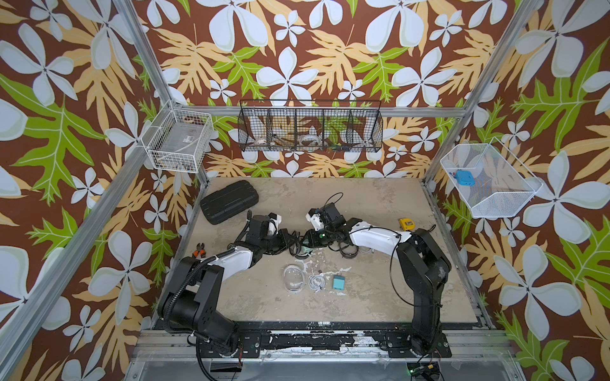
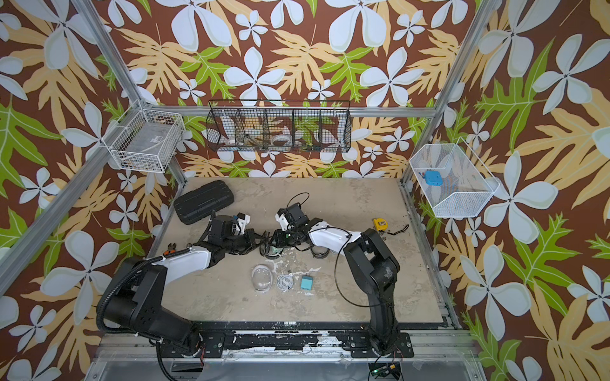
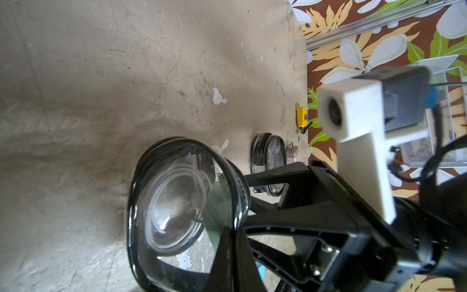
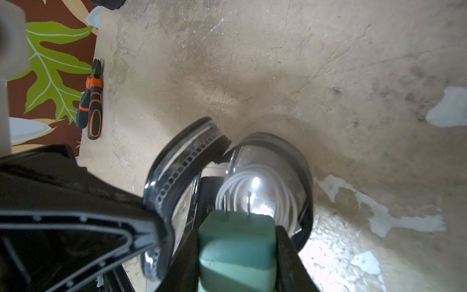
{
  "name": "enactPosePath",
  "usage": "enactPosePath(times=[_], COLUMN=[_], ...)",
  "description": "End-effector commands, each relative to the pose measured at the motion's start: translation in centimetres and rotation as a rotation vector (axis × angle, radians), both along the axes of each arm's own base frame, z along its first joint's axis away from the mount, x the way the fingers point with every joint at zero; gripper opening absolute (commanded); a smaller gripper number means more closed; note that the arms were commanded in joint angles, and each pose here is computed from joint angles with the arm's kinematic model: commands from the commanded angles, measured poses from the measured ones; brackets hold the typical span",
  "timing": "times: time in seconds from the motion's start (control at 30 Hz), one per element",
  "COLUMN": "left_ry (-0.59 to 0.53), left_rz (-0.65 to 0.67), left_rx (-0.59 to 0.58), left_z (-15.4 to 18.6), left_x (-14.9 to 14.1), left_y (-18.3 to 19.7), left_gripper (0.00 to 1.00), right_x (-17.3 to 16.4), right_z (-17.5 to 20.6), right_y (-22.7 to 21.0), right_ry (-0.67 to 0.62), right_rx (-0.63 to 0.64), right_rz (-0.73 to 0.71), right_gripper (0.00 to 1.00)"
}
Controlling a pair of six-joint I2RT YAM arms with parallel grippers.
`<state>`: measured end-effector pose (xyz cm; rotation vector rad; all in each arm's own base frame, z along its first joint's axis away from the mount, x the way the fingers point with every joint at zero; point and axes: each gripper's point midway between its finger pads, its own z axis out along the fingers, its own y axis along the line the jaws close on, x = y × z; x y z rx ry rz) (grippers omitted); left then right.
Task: Pack away charging kits
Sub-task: Place the storage bag at the center of the board.
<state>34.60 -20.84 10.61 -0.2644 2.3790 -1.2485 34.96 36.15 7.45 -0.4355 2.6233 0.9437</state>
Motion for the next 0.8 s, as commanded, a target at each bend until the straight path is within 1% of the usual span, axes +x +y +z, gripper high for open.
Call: enactPosePath(times=[0.0,0.17,0.27,0.33,0.4,0.57,0.7,0.77], left_ry=[-0.027,-0.021,-0.021,-0.015,-0.01,-0.009,-0.004,-0.003], left_rz=[-0.005,-0.017,-0.021,-0.019,-0.019,-0.018,-0.018,-0.018], left_rx=[-0.05,-0.057,-0.085,-0.091,-0.088,-0.083,-0.073,-0.066], left_z=[1.3,1.1,1.1,0.9,0.7,0.5,0.3,0.2], left_x=[0.3,0.1,-0.2,-0.3,-0.4,-0.5,-0.5,-0.6], left_y=[-0.5,-0.6,-0.8,-0.8,-0.8,-0.7,-0.6,-0.6], left_gripper=[0.0,0.0,0.0,0.0,0.0,0.0,0.0,0.0], right_x=[0.1,0.4,0.6,0.7,0.8,0.6,0.3,-0.1], right_z=[0.1,-1.2,-2.2,-2.6,-2.7,-1.8,-0.7,-0.1], right_y=[0.8,0.9,1.2,1.7,2.3,3.2,2.7,2.4], right_ry=[0.013,0.024,0.04,0.053,0.061,0.055,0.038,0.032], right_rx=[0.038,0.025,0.025,0.042,0.052,0.074,0.084,0.095], right_rz=[0.011,0.002,0.001,0.002,0.006,0.018,0.01,0.005], right_gripper=[0.27,0.3,0.33,0.38,0.47,0.62,0.64,0.61])
